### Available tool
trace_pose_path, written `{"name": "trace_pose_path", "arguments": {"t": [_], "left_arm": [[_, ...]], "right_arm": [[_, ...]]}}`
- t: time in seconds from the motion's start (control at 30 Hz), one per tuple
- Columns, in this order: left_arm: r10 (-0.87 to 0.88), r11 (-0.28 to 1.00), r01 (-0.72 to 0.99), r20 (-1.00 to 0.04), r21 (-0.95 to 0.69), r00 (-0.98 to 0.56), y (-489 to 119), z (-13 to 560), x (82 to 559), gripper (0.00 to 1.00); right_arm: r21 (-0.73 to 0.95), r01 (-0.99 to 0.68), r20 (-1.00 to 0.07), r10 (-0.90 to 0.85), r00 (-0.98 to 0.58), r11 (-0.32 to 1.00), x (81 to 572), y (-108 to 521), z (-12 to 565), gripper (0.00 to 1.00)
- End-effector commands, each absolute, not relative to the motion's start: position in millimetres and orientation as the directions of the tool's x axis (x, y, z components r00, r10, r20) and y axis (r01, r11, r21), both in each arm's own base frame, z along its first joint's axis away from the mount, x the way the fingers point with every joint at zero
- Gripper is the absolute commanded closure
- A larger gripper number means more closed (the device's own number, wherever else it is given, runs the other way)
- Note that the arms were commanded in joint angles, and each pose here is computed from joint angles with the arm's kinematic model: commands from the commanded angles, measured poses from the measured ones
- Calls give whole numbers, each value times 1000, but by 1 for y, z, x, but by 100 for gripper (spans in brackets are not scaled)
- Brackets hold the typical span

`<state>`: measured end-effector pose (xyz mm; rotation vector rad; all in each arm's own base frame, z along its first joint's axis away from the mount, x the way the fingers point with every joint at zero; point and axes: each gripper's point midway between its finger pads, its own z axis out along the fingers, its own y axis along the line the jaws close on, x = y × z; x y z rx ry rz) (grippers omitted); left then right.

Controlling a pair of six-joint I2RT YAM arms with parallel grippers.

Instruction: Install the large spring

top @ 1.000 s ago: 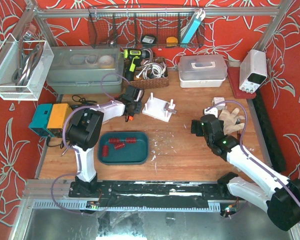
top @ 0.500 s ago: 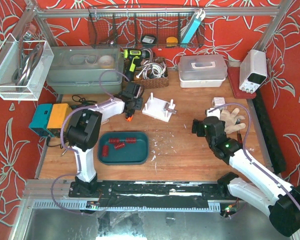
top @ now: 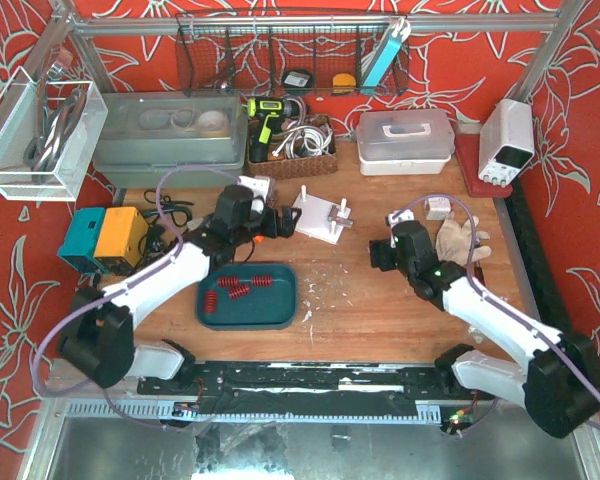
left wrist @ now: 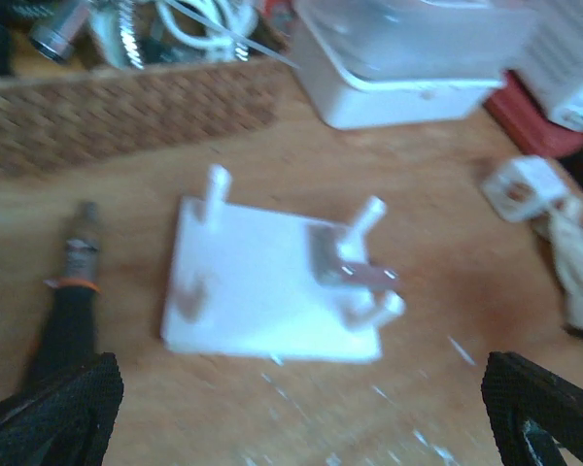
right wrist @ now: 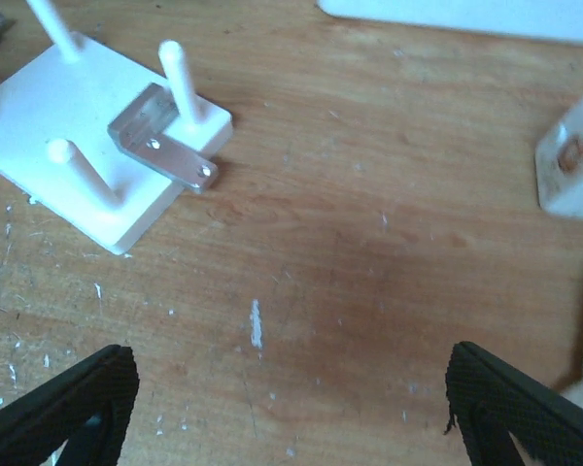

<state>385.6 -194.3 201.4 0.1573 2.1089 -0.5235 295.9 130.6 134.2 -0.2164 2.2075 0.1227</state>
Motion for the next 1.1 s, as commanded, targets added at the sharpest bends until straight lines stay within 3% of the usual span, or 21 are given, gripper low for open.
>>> {"name": "trace_pose_path", "arguments": {"t": [0.0, 0.13, 0.3, 0.57, 0.77, 0.9, 1.07], "left_arm": [[-166, 781, 440, -827, -443, -538, -219, 220, 342, 0], [-204, 737, 492, -846, -464, -492, -217, 225, 313, 0], [-253, 765, 466, -873, -444, -417, -196, 213, 294, 0], [-262, 742, 516, -894, -428, -364, -195, 208, 275, 0], [-229, 773, 511, -917, -376, -328, -188, 205, 273, 0], [-234, 774, 509, -918, -376, -321, -187, 206, 272, 0], [-226, 807, 468, -921, -359, -317, -180, 203, 277, 0]], "right_arm": [[-82, -357, -786, -280, -551, 931, 310, 156, 149, 12], [-171, -504, -755, -442, -485, 846, 329, 176, 146, 23], [-40, -635, -704, -473, -530, 771, 352, 188, 129, 30], [-127, -788, -585, -687, -431, 602, 376, 196, 96, 42], [-173, -838, -529, -766, -365, 518, 394, 201, 81, 48], [-159, -856, -545, -767, -339, 492, 406, 214, 76, 55], [-129, -885, -543, -779, -315, 448, 404, 225, 67, 54]]}}
